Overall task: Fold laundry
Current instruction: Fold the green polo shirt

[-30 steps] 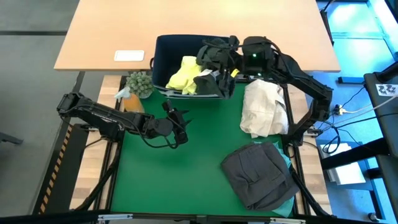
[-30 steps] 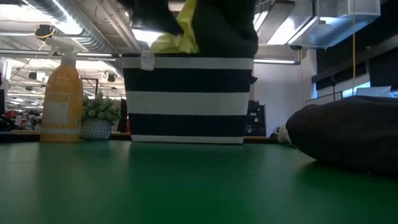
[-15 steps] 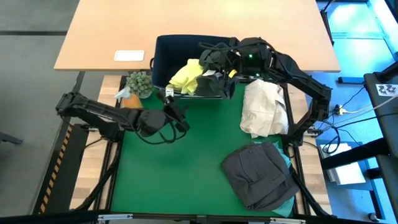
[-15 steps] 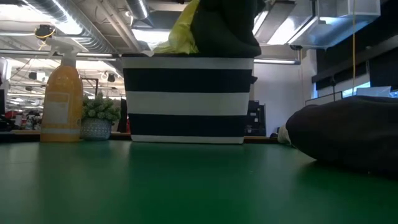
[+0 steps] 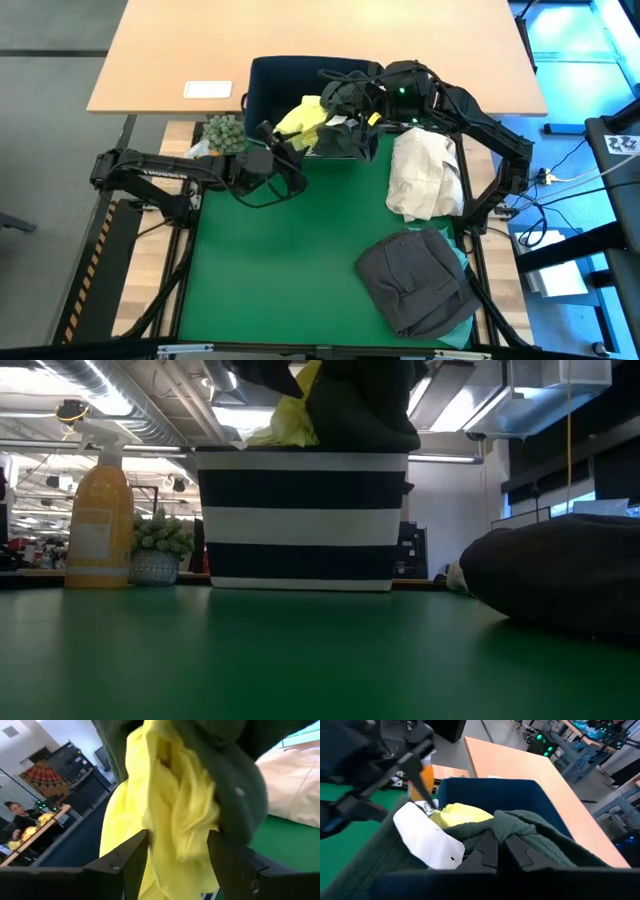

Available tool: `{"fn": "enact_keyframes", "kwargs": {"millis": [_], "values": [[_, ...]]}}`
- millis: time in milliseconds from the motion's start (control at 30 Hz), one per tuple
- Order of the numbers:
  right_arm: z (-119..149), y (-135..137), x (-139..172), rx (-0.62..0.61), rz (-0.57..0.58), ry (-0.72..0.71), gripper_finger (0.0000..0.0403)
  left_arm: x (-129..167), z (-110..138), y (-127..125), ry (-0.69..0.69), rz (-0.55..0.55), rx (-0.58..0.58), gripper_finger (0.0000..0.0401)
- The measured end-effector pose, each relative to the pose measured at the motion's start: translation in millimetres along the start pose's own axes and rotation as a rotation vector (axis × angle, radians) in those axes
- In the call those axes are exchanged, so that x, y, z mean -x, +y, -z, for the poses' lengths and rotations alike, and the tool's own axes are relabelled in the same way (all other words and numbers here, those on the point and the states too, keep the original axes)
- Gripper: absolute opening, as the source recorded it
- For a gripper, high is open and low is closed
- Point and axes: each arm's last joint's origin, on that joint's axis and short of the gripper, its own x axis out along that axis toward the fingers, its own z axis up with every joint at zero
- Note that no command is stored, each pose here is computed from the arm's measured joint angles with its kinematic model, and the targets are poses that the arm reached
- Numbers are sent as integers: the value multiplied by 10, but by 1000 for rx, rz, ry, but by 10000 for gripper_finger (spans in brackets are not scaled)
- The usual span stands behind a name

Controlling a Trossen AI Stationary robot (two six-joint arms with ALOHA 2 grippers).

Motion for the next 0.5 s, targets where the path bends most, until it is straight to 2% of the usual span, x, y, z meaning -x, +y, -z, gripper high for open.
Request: {"fn": "enact_keyframes", "kwargs": {"millis": [167,267,367,500], "values": [[-5,43,3,3,-28,1,0,-160,62,158,27,-23,-18,214],[-22,90,6,11,-42,-4,0,-236,122,236,62,-26,-72,194],[-49,161,16,22,-62,-12,0,-279,177,282,100,-31,-117,136],[-71,279,46,43,-96,-7,0,-311,210,324,124,-50,-124,25]]}}
